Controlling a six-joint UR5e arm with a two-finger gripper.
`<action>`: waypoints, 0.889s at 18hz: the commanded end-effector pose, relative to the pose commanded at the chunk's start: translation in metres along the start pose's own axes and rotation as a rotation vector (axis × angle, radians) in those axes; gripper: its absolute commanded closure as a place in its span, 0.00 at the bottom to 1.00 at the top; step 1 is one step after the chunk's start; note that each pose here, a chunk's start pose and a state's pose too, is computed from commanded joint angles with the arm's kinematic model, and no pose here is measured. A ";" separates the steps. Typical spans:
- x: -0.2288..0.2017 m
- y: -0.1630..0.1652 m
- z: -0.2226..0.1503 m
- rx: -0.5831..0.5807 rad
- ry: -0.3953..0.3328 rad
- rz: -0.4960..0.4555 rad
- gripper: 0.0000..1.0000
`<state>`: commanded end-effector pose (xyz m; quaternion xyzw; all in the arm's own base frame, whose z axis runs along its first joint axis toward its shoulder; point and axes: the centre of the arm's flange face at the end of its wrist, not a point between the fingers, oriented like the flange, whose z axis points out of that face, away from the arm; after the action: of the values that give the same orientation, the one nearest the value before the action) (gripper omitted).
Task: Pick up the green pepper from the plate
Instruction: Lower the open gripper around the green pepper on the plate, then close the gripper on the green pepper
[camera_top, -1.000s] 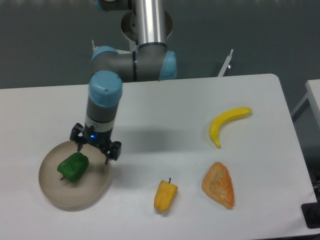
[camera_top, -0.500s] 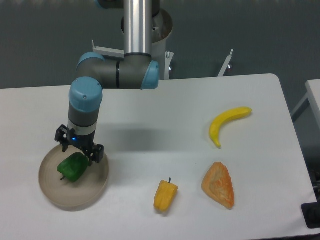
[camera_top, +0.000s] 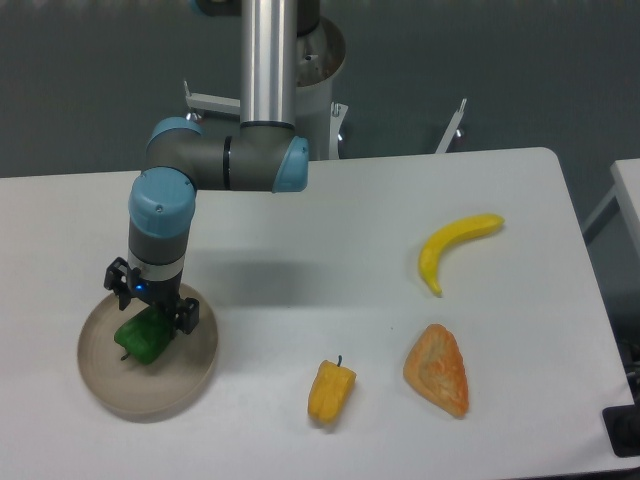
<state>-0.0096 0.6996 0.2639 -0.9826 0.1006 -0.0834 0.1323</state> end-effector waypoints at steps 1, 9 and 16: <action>0.000 0.000 -0.001 0.001 -0.001 0.000 0.36; 0.000 -0.007 -0.014 0.023 -0.011 0.039 0.74; -0.056 -0.014 -0.078 0.099 -0.087 0.048 0.75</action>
<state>-0.0760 0.7056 0.3345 -0.9749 0.1141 -0.0421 0.1867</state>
